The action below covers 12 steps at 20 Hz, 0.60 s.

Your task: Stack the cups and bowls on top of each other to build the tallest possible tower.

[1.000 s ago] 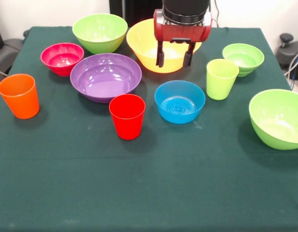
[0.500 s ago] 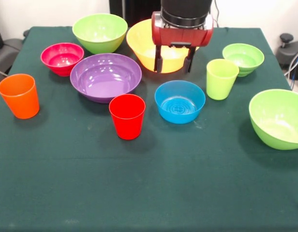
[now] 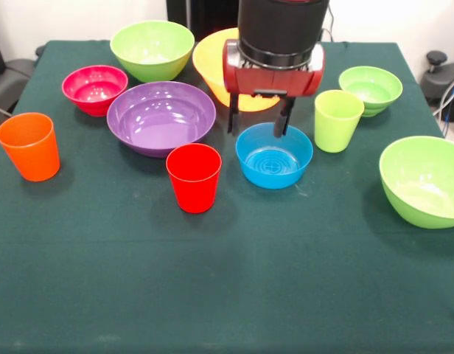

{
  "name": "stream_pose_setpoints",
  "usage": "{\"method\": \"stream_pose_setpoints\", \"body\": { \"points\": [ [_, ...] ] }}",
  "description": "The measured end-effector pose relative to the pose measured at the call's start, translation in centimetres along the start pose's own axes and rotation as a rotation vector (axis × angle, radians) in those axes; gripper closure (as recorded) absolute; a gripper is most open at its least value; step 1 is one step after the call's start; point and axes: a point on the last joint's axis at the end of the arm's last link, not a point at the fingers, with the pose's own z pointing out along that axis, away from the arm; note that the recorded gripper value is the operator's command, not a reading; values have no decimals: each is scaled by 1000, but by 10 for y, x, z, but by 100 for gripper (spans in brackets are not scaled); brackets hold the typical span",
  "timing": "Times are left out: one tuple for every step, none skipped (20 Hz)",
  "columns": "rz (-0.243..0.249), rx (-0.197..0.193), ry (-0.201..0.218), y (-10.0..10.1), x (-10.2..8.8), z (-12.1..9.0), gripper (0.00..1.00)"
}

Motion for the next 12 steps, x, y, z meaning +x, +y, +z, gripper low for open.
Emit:
{"method": "stream_pose_setpoints", "body": {
  "points": [
    [3, 1, -10, -3, -6, 1, 0],
    [5, 2, -14, -4, -9, 1, 0],
    [8, 1, -19, -7, -12, 2, 0],
    [11, 1, -21, -9, -13, 2, 0],
    [18, 0, -26, -14, -16, 3, 0],
    [23, -1, -29, -18, -16, 3, 0],
    [29, -2, -32, -22, -17, 4, 0],
    [35, -3, -35, -27, -18, 5, 0],
    [41, -5, -38, -32, -18, 5, 0],
    [44, -5, -40, -33, -18, 5, 0],
    [52, -7, -44, -39, -19, 6, 0],
    [58, -9, -46, -44, -19, 6, 0]
  ]
}}
